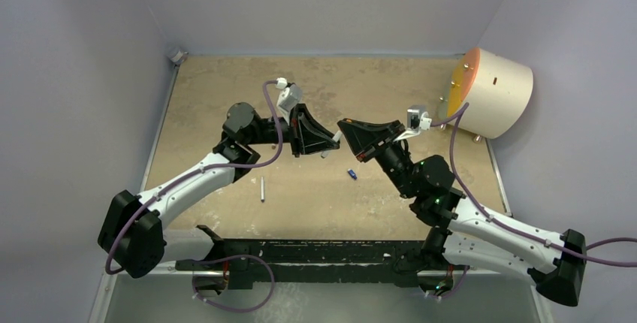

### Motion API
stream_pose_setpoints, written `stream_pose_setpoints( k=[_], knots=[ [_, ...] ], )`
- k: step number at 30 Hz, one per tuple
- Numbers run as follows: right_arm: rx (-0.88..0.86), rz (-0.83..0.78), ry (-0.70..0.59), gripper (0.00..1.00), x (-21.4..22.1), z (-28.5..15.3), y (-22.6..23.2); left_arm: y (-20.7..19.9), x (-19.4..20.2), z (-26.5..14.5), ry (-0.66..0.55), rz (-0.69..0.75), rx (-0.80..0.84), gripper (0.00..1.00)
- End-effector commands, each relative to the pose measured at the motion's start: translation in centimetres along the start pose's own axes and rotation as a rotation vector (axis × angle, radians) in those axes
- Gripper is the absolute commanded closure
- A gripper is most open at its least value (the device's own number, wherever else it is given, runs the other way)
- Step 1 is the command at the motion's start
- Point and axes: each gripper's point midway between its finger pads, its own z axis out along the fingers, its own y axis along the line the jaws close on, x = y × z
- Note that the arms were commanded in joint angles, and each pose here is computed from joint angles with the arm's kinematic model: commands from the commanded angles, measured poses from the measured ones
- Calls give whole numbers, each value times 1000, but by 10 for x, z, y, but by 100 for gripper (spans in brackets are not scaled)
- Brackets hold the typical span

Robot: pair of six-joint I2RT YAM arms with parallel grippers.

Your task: Insert the pens into the pen caps

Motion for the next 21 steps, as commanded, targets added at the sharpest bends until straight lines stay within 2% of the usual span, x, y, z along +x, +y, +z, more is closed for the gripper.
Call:
stream_pose_setpoints(
  k=[1, 21],
  knots=[
    [-36, -77, 597, 100, 152, -61, -10, -5, -130, -4, -382, 260, -117, 100],
    [-41, -166, 621, 100, 142, -74, -12, 7, -122, -2, -350, 194, -103, 100]
  ],
)
